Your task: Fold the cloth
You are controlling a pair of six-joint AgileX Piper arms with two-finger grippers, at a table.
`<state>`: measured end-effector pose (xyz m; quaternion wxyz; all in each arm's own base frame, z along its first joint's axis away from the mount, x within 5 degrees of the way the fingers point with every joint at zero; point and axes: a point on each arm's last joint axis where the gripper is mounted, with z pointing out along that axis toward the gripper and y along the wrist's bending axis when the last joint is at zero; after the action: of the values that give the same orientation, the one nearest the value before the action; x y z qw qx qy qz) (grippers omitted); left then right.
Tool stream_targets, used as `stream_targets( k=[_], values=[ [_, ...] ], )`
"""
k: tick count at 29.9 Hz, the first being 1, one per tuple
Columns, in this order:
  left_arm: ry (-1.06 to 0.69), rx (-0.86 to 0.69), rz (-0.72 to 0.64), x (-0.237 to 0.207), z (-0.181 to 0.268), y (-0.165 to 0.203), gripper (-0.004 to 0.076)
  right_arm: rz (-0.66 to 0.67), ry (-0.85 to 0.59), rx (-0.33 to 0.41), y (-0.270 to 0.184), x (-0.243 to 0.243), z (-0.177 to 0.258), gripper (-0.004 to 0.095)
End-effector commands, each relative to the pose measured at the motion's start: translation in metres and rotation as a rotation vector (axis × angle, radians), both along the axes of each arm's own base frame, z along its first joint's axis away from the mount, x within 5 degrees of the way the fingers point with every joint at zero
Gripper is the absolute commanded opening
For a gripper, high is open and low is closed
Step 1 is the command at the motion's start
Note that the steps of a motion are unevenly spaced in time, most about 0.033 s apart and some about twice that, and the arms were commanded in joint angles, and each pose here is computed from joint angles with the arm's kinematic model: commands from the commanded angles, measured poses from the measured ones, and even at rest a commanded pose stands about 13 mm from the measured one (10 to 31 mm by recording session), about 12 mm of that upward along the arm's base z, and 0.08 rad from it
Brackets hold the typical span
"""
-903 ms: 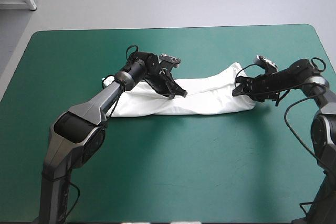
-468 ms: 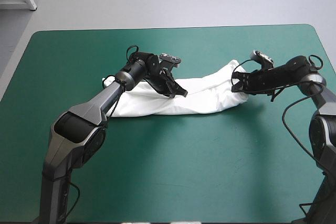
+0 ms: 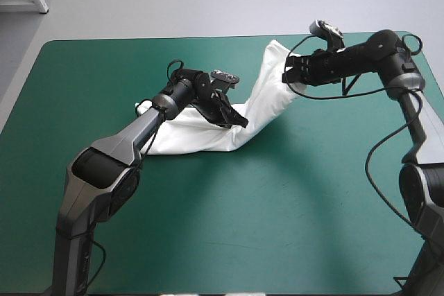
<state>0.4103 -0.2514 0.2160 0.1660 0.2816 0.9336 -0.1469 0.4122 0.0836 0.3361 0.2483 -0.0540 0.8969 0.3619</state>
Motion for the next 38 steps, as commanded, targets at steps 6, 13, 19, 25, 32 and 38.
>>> stream_targets(
  k=[6, 13, 19, 25, 32, 38],
  values=[
    [-0.073, -0.043, 0.001, -0.002, 0.027, -0.002, 0.0019, 0.026, -0.183, -0.022, 0.035, -0.018, 0.070, -0.0012],
    [-0.226, 0.018, -0.013, -0.011, 0.078, 0.017, 0.0019, 0.020, -0.178, -0.020, 0.036, -0.015, 0.066, -0.0012],
    [-0.360, 0.116, -0.006, -0.043, 0.151, 0.048, 0.0019, 0.038, -0.202, -0.007, 0.041, -0.017, 0.071, -0.0011],
    [-0.376, 0.305, 0.000, -0.082, 0.195, 0.093, 0.0020, 0.082, -0.234, 0.007, 0.064, -0.023, 0.074, -0.0012],
    [-0.416, 0.325, 0.089, -0.133, 0.218, 0.128, 0.0020, 0.166, -0.277, 0.032, 0.114, -0.030, 0.072, -0.0012],
    [-0.372, 0.293, 0.159, -0.191, 0.208, 0.158, 0.0019, 0.306, -0.278, 0.050, 0.180, -0.027, 0.053, -0.0012]
  ],
)
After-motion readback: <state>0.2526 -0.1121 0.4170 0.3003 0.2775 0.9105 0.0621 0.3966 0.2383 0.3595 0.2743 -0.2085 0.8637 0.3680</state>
